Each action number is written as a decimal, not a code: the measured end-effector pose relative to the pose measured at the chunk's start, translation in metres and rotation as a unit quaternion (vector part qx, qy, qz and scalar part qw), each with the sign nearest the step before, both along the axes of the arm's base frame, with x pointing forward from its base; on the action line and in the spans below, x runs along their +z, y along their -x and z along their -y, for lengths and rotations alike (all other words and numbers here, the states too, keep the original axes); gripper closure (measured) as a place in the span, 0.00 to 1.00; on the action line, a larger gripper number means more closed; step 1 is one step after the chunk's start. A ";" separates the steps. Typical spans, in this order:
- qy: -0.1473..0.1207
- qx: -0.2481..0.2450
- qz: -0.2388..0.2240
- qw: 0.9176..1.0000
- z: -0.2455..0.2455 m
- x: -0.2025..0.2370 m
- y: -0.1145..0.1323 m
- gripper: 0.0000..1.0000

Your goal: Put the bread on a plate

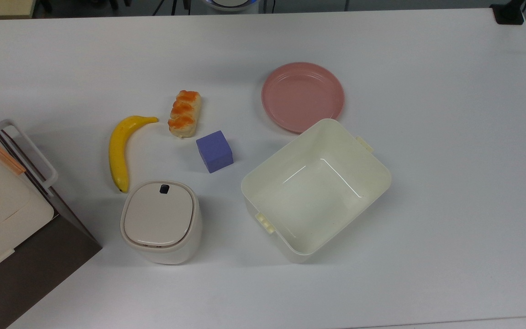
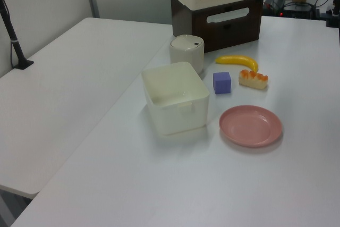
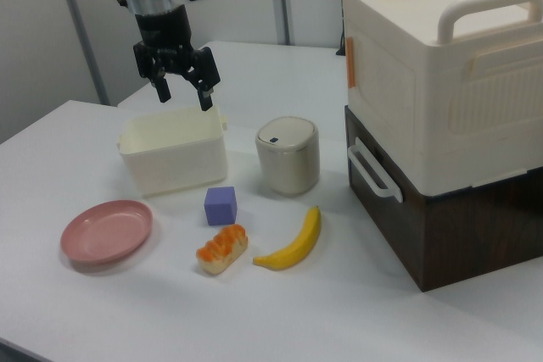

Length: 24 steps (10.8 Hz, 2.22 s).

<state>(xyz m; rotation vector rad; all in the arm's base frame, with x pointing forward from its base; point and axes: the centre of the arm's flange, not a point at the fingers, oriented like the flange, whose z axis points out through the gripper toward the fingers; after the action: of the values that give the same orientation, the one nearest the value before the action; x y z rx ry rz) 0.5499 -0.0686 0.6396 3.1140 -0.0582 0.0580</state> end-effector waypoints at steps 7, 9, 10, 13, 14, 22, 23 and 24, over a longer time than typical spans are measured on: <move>0.037 -0.020 -0.010 0.999 0.004 -0.018 -0.006 0.00; 0.037 -0.020 -0.010 0.999 0.004 -0.018 -0.006 0.00; 0.037 -0.020 -0.011 0.999 0.004 -0.019 -0.006 0.00; 0.036 -0.020 -0.016 0.999 0.004 -0.020 -0.005 0.00; 0.036 -0.020 -0.017 0.999 0.004 -0.021 -0.005 0.00; 0.036 -0.020 -0.016 0.999 0.004 -0.019 -0.005 0.00; 0.035 -0.020 -0.012 0.999 0.004 -0.015 -0.004 0.00; 0.030 -0.020 -0.008 0.999 0.003 -0.012 -0.004 0.00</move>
<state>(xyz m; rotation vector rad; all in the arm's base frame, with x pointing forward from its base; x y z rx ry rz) 0.5535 -0.0714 0.6272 3.0523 -0.1164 0.0319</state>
